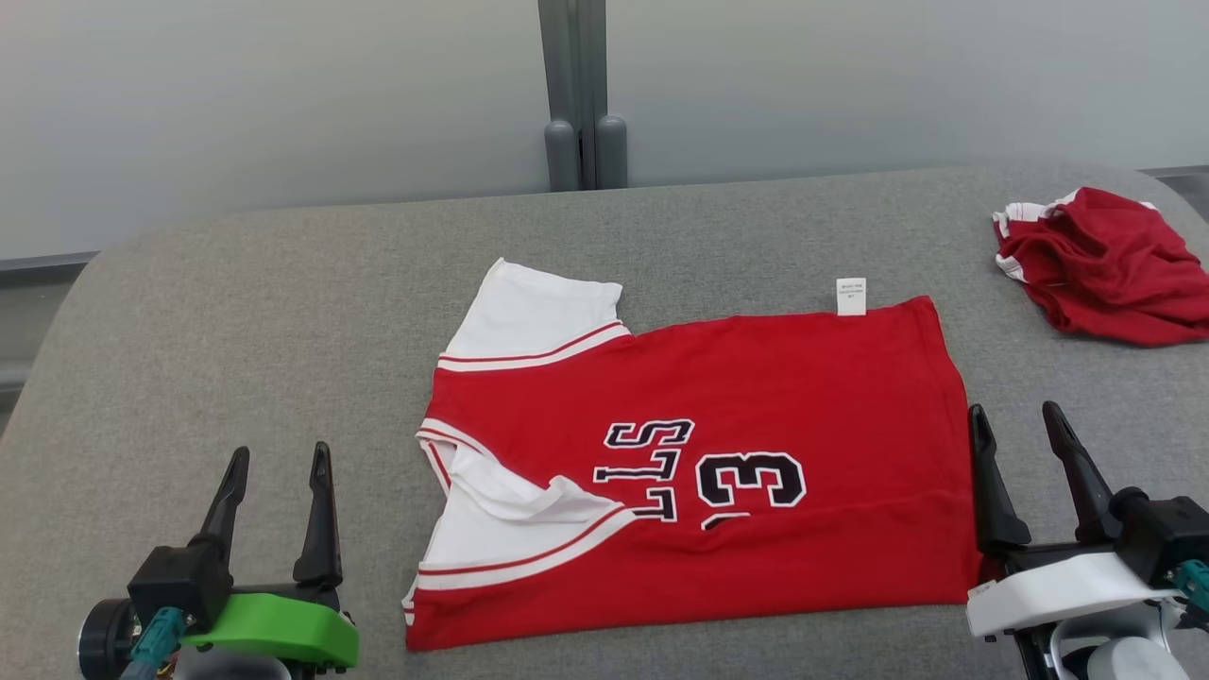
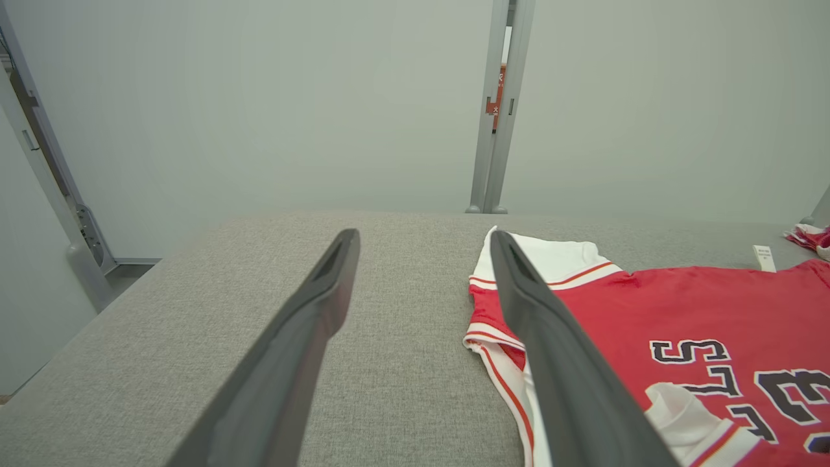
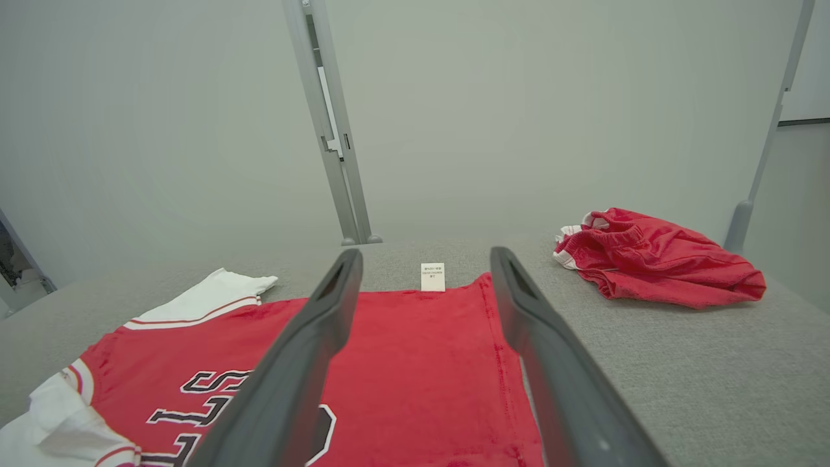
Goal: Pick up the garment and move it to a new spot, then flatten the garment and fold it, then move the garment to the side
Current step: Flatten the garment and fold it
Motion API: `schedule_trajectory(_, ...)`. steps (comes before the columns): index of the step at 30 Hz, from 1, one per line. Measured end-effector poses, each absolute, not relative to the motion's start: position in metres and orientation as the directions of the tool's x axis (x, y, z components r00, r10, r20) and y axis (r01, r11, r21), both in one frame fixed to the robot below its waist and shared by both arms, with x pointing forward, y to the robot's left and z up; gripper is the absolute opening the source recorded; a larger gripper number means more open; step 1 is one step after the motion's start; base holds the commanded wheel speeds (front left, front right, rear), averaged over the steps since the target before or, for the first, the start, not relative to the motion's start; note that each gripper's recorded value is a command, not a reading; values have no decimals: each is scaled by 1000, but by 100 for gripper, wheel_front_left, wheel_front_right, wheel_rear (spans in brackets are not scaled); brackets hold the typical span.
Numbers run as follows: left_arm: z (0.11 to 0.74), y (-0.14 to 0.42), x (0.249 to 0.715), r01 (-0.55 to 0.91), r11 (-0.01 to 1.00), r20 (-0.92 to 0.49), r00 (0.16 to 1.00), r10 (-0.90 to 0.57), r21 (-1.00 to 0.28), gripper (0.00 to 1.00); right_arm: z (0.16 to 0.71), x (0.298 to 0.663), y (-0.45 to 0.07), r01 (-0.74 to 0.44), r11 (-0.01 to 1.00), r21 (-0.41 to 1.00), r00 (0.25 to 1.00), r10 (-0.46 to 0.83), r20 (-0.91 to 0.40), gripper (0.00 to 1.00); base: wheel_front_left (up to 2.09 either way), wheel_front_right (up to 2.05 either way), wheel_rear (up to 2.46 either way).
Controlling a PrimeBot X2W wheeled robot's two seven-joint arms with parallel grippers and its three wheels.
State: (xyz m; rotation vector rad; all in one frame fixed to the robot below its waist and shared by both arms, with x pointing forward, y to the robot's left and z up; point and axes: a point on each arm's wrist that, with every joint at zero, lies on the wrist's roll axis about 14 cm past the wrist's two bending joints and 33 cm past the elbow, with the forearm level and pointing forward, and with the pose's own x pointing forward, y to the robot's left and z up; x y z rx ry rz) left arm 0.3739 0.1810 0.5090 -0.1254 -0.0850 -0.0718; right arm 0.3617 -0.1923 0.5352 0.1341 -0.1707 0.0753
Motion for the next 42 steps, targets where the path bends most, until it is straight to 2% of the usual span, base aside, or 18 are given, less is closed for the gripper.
schedule_trajectory(23,500,187,372,67,992,63,996,-60,-109,100,531,361,-187,-99,990,105,984,81,161,100,0,0,0)
schedule_trajectory(32,539,172,432,186,982,132,974,-187,13,100,549,408,-197,-121,992,29,976,113,186,100,0,0,0)
schedule_trajectory(36,570,158,473,252,966,157,954,-257,51,100,550,437,-204,-134,991,-13,981,135,137,100,0,0,0)
schedule_trajectory(42,583,134,529,339,939,107,933,-344,64,100,541,485,-222,-126,991,-53,991,128,26,100,0,0,0)
